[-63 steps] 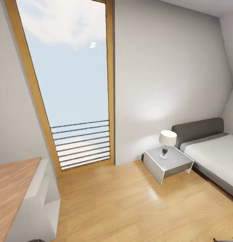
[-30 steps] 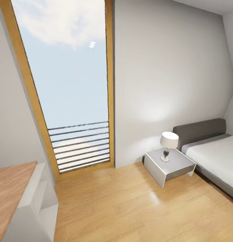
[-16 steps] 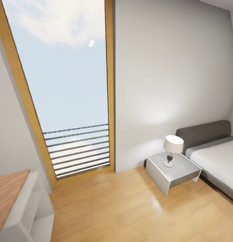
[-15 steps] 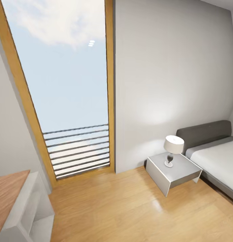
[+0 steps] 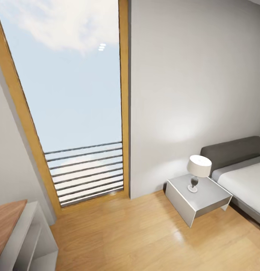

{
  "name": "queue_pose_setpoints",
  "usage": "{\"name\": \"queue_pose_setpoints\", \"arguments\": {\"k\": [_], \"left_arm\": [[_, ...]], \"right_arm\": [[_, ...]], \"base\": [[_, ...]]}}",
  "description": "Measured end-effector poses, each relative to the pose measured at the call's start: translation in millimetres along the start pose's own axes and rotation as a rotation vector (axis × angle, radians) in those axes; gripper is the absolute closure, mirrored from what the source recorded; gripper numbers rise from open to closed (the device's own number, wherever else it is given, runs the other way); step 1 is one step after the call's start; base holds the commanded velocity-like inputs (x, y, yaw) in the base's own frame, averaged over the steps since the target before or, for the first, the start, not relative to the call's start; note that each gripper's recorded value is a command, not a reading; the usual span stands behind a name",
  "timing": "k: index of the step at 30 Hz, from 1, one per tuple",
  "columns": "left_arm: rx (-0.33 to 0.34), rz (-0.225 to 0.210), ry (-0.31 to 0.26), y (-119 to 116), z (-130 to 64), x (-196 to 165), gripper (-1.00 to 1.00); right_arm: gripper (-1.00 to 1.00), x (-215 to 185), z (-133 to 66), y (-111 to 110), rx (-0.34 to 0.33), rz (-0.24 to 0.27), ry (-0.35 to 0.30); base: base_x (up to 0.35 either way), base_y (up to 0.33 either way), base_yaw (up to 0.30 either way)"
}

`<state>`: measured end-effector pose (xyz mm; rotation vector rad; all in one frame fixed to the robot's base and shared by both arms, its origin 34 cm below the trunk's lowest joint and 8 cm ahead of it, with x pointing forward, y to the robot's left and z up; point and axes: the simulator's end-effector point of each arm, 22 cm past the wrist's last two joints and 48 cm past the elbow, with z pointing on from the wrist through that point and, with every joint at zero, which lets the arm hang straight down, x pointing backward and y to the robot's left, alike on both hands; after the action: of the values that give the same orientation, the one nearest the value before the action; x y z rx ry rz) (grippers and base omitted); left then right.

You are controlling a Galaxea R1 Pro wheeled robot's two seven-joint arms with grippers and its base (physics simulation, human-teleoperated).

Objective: Attach the digital camera to the camera tripod in the bedroom.

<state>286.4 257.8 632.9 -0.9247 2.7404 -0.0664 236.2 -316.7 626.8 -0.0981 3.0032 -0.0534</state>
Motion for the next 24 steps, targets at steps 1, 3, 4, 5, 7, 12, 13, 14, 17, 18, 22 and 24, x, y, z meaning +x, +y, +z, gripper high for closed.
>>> {"name": "queue_pose_setpoints", "arguments": {"k": [1,3,4,5,7,12,13,14,17,18,22,24], "left_arm": [[0.0,0.0,0.0,0.0,-0.1,0.0,1.0],[0.001,0.0,0.0,-0.2,-0.1,0.2,1.0],[0.001,0.0,0.001,-0.3,-0.1,0.3,1.0],[0.001,0.0,0.001,-0.4,-0.1,0.3,1.0],[0.002,0.0,0.001,-0.5,-0.1,0.5,1.0],[0.003,0.0,0.002,-1.2,-0.1,1.1,1.0],[0.003,0.0,0.002,-1.3,-0.1,1.1,1.0],[0.003,0.0,0.003,-1.5,-0.1,1.3,1.0],[0.004,0.0,0.003,-2.1,-0.1,1.7,1.0],[0.004,0.0,0.003,-2.2,-0.1,1.8,1.0],[0.004,0.0,0.004,-2.8,-0.2,2.3,1.0],[0.005,0.0,0.004,-3.1,-0.2,2.5,1.0]], "right_arm": [[-1.0,0.0,-0.1,0.0,0.0,0.0,0.0],[-1.0,0.2,0.0,0.1,0.0,0.0,0.0],[-1.0,0.3,0.0,0.1,0.0,0.0,0.0],[-1.0,0.3,0.0,-0.1,0.0,0.0,0.0],[-1.0,0.5,-0.1,-0.5,0.001,0.0,0.0],[-1.0,0.5,0.0,-0.1,0.001,-0.001,0.001],[-1.0,0.5,0.0,-0.1,0.001,-0.001,0.001],[-1.0,0.5,0.0,-0.1,0.001,-0.001,0.001],[-1.0,0.5,0.0,-0.1,0.001,-0.001,0.001],[-1.0,0.5,0.0,0.2,0.001,-0.001,0.001],[-1.0,0.2,0.0,0.7,0.001,0.0,-0.001],[-1.0,0.1,0.0,0.9,0.0,0.0,-0.001]], "base": [[0.0,0.0,0.0],[0.0,0.0,0.0],[0.0,0.0,0.0],[0.0,0.0,0.0],[0.0,0.0,0.0],[0.0,0.0,0.0],[0.0,0.0,0.0],[0.0,0.0,0.0],[0.0,0.0,0.0],[0.0,0.0,0.0],[0.0,0.0,0.0],[0.0,-0.017,0.0]]}}
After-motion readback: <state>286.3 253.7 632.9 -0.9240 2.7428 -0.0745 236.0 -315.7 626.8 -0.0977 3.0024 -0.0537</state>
